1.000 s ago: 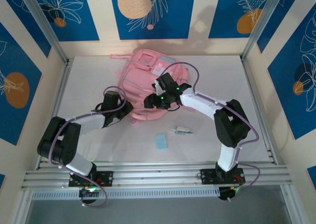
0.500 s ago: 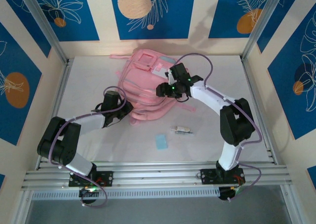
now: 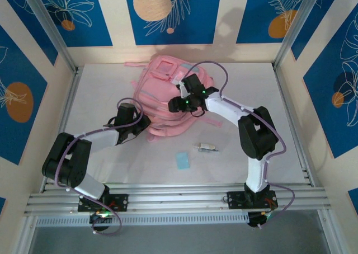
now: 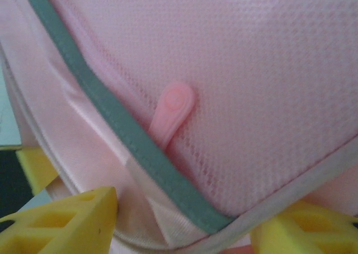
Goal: Pack the student bag
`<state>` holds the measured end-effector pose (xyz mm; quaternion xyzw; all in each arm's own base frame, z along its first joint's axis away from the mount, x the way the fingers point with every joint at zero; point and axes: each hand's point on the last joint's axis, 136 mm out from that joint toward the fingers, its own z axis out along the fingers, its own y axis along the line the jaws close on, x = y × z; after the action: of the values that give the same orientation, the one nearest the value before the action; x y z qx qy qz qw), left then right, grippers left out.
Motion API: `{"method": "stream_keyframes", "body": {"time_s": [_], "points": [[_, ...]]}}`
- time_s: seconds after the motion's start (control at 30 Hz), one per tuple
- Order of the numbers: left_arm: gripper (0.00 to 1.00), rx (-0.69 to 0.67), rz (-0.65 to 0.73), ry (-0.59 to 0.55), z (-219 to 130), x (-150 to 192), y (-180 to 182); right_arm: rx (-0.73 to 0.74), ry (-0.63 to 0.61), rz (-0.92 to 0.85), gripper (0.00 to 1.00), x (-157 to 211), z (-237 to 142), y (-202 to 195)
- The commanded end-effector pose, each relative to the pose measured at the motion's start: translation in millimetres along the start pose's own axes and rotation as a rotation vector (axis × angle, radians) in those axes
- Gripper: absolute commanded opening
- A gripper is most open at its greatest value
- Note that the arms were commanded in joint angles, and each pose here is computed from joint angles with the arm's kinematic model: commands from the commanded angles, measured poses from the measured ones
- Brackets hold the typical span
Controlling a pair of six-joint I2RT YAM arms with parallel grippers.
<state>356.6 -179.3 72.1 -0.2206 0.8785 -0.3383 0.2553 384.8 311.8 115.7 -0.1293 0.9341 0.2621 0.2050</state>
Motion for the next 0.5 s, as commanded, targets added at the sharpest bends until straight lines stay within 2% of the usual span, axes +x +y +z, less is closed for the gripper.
{"method": "stream_keyframes", "body": {"time_s": [0.0,0.13,0.27,0.47], "points": [[0.0,0.052,0.032,0.018,-1.1,6.7,-16.5,-0.142,0.071,-0.021,0.62,33.6,-15.7,57.3],[0.0,0.046,0.04,0.017,-0.6,5.9,-16.2,-0.159,0.086,-0.012,0.62,44.2,-26.4,72.8],[0.01,0.018,0.073,0.006,-6.3,4.2,-14.1,-0.064,0.049,0.006,0.62,36.3,-39.9,53.2],[0.27,-0.006,0.247,0.001,-29.5,-1.0,-27.0,0.026,-0.054,0.141,0.58,4.0,-66.4,-0.7]]}}
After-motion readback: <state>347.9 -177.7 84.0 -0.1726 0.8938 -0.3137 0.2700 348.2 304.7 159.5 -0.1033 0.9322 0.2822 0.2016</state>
